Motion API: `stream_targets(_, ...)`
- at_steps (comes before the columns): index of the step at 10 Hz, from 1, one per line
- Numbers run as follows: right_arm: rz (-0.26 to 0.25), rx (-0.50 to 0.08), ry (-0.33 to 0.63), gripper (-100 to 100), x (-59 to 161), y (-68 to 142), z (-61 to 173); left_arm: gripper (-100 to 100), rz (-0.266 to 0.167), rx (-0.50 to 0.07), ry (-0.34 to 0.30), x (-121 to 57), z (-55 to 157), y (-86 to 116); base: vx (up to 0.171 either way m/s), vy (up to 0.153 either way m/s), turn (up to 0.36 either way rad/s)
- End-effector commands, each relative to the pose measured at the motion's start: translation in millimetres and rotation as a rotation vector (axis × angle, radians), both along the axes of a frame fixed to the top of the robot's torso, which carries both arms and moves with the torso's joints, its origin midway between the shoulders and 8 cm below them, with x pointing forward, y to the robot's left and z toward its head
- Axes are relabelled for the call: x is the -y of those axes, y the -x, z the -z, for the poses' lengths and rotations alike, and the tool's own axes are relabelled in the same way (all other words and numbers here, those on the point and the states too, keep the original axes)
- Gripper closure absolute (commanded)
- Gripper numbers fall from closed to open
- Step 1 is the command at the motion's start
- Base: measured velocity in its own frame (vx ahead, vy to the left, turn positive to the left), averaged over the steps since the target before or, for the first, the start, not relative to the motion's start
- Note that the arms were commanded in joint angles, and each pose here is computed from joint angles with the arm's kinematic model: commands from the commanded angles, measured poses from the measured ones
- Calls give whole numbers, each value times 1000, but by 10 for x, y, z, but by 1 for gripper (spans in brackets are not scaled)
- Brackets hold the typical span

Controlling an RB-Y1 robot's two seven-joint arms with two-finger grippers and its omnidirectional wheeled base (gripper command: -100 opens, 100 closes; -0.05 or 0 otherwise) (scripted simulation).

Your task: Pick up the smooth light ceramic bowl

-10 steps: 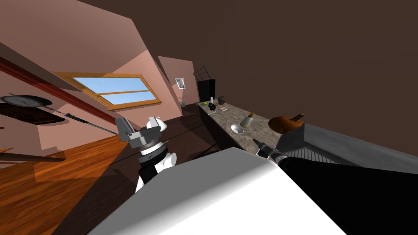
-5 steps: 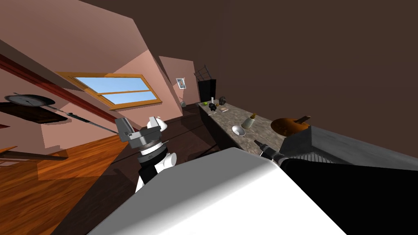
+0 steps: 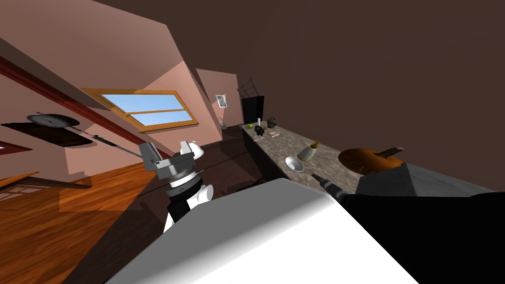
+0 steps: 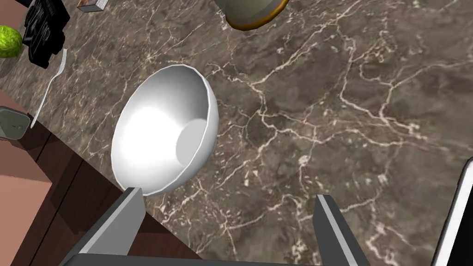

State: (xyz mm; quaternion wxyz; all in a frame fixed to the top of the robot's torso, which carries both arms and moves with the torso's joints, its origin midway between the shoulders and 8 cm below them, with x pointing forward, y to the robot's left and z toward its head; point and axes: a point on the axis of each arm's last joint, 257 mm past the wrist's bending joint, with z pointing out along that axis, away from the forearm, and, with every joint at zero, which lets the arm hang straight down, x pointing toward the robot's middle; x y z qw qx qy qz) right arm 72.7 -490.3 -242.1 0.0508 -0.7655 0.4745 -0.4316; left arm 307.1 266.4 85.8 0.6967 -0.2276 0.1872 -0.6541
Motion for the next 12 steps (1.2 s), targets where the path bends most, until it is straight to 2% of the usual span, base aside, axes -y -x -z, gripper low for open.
stream_targets(1, 41, 3, -47, -100, 23, 83, 28, 0, 0, 0, 0, 0, 0, 0, 91, -14, 43)
stream_targets(2, 41, 3, -47, -100, 23, 83, 28, 0, 0, 0, 0, 0, 0, 0, 42, -3, -14)
stream_targets(3, 89, -10, -114, -100, 21, 215, 78, 0, 0, 0, 0, 0, 0, 0, 89, -5, 63)
stream_targets(4, 89, -10, -114, -100, 21, 215, 78, 0, 0, 0, 0, 0, 0, 0, 94, -7, 47)
stream_targets(6, 167, -45, -223, -100, 1, 464, 169, 0, 0, 0, 0, 0, 0, 0, 142, -9, 84)
stream_targets(7, 178, -38, -234, -100, 0, 461, 168, 0, 0, 0, 0, 0, 0, 0, 123, -19, 39)
stream_targets(9, 250, -70, -332, -100, -42, 681, 249, 0, 0, 0, 0, 0, 0, 0, 154, -18, 71)
stream_targets(10, 256, -67, -337, -100, -42, 681, 249, 0, 0, 0, 0, 0, 0, 0, 105, -6, 33)
stream_targets(12, 319, -99, -423, -100, -102, 876, 330, 0, 0, 0, 0, 0, 0, 0, 94, -15, 59)
